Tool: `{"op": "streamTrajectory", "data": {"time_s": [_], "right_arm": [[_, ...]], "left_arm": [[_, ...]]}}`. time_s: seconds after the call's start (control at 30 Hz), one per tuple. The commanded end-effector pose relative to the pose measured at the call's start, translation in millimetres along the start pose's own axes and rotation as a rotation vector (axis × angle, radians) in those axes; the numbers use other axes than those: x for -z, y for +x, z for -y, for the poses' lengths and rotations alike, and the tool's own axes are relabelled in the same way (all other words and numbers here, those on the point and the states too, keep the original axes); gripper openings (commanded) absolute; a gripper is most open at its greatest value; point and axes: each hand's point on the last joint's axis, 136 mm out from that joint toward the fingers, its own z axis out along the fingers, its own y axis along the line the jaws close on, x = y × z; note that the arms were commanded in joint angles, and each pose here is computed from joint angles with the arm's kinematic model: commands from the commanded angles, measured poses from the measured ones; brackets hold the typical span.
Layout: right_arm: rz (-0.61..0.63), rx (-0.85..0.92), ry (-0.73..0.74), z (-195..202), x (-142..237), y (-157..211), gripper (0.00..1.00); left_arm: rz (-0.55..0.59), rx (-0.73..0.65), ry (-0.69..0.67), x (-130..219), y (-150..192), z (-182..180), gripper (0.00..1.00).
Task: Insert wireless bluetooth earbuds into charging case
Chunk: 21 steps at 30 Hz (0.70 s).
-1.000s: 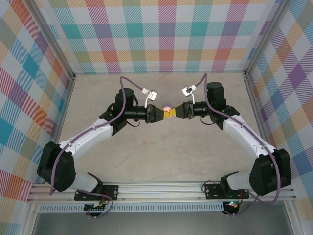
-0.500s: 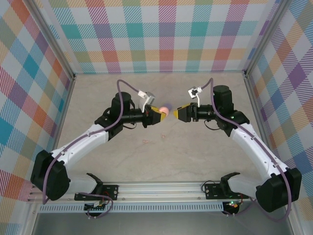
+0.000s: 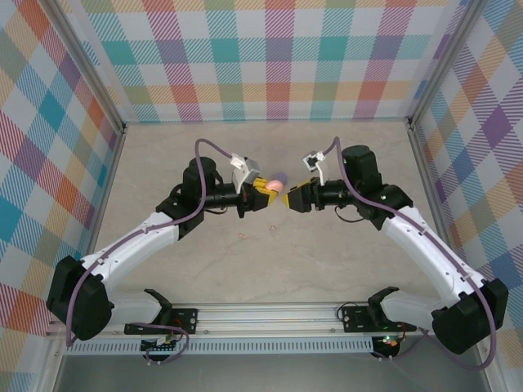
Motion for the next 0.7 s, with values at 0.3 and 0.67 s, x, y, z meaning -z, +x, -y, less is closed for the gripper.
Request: {"op": "streamTrajectory", "data": {"time_s": [0.3, 0.67], "right_arm": [[-0.007, 0.01, 0.066, 9.2, -5.7, -5.3, 0.62], [0.021, 0.003, 0.138, 18.3, -0.4, -9.1, 0.63]], "left_arm": [[-0.006, -0.13, 0.111, -2.7, -1.6, 29.1, 0.17], [-0.033, -0.174, 0.149, -2.9, 6.4, 38.1, 0.16]]}}
